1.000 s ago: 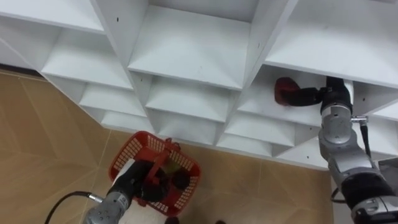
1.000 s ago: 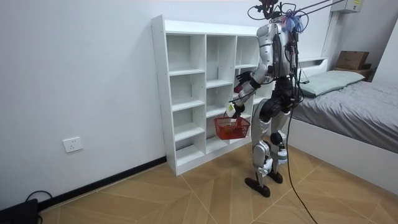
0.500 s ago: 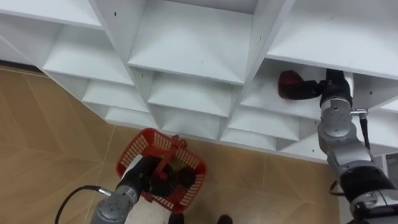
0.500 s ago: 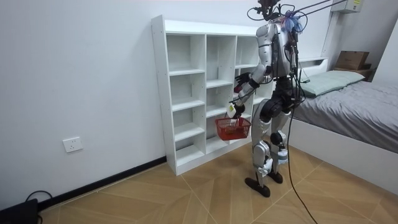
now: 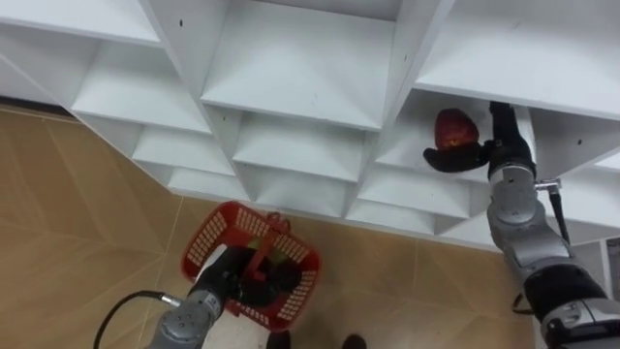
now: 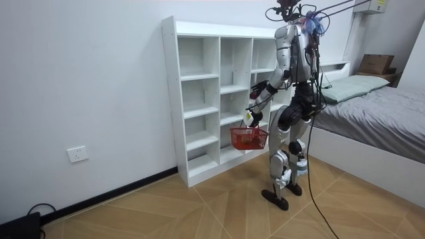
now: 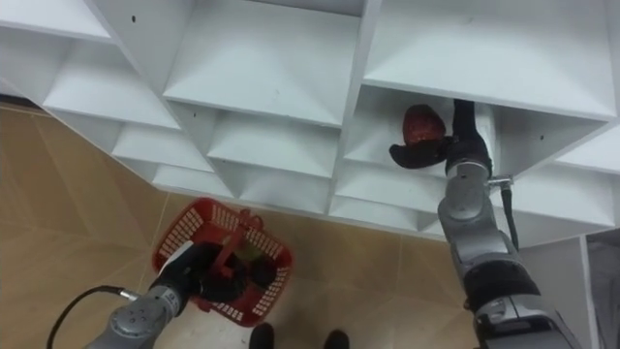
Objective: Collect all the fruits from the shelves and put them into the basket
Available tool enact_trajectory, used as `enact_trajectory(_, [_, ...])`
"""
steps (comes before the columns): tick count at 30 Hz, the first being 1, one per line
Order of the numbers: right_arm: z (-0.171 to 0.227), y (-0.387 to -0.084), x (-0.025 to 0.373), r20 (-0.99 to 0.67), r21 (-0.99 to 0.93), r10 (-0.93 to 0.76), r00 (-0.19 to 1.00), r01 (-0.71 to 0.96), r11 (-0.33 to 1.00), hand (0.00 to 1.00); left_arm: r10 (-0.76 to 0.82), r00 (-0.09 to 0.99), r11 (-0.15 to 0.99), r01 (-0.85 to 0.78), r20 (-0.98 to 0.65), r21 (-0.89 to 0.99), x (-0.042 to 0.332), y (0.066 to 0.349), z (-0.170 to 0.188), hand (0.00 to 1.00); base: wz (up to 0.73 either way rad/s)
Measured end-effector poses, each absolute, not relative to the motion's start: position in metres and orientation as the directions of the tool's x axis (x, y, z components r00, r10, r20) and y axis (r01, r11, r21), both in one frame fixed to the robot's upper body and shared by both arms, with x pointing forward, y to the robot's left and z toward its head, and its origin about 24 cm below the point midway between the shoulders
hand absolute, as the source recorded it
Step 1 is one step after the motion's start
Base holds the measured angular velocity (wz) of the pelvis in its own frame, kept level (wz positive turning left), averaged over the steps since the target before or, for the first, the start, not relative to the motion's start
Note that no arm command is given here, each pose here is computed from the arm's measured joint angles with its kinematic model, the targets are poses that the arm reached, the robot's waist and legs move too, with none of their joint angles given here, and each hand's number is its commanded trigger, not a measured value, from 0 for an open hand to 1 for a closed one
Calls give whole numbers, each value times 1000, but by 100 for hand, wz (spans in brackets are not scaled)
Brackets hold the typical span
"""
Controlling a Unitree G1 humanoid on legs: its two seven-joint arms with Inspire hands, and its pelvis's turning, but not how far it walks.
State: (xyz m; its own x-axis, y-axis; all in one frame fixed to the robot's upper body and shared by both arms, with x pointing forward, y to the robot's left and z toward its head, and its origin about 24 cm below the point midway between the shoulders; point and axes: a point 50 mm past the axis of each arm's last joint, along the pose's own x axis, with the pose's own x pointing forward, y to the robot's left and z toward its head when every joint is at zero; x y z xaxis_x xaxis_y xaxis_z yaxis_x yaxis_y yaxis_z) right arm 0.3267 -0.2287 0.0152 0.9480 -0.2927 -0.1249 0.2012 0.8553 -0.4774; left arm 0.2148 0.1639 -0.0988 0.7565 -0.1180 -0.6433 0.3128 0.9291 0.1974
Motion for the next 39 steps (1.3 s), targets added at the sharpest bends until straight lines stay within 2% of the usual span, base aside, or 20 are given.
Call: enact_trajectory(39, [6, -228, 324, -180, -547, -276, 944, 138, 826, 0, -101, 756, 943, 279, -646, 179, 214, 164, -100, 100, 0])
